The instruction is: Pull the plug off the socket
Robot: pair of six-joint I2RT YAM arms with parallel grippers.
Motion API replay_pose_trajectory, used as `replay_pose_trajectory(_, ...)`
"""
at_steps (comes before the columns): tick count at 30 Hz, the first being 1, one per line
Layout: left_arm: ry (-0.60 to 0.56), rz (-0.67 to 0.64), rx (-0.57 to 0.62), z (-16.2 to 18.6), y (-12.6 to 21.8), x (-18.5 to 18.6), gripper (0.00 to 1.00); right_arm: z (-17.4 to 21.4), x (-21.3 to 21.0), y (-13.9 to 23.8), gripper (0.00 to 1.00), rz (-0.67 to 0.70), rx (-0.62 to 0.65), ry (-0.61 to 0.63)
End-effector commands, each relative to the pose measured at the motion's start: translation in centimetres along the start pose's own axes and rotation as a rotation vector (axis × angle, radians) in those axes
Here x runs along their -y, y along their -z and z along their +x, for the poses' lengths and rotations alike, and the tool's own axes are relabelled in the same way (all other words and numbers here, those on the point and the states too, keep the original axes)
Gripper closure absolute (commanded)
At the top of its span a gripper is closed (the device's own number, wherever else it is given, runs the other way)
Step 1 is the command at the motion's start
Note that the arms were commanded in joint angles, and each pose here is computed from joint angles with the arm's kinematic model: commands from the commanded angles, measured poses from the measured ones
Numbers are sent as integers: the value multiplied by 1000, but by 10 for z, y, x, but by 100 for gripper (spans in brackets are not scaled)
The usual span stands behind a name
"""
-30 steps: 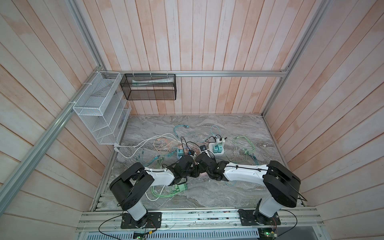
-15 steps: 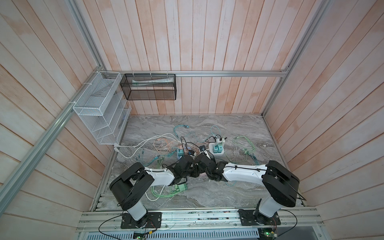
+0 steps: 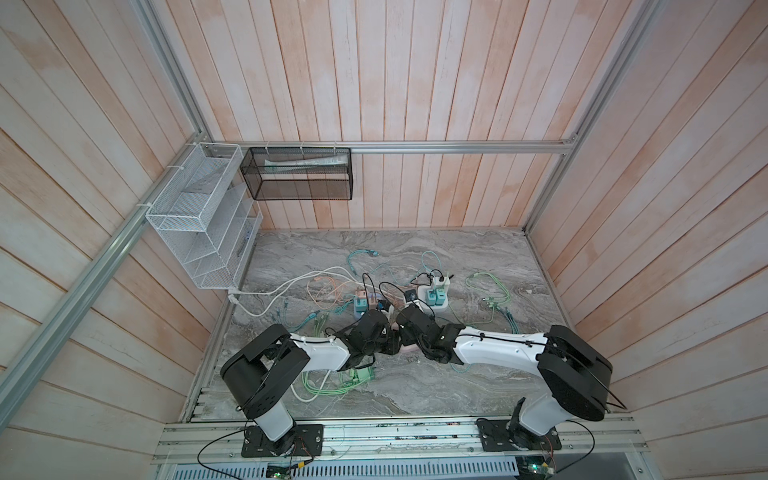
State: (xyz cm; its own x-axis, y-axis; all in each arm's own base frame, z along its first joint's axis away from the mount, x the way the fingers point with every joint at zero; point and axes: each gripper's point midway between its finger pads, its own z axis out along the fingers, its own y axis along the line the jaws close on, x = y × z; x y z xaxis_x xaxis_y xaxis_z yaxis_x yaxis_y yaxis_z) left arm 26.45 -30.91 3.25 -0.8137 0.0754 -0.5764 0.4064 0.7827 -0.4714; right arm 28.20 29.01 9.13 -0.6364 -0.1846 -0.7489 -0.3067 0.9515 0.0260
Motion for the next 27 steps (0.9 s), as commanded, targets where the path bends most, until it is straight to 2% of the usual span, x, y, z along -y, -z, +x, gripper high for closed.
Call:
replay_pose_trajectory(1, -9, -141, -310, 91, -4, -44, 49, -55, -59, 29, 100, -281, 150, -144)
replay_pose_trajectory(7, -8, -142, -309, 91, -4, -44, 49, -42, -72, 22, 100, -291, 90, -96)
replay_pose_trajectory(17, -14, -139, -300, 90, -1, -43, 49, -27, -29, 22, 100, -159, 89, -104)
replay_pose_trajectory(27, -35, -135, -286, 88, 3, -43, 49, -14, 4, 16, 100, -144, 89, -135)
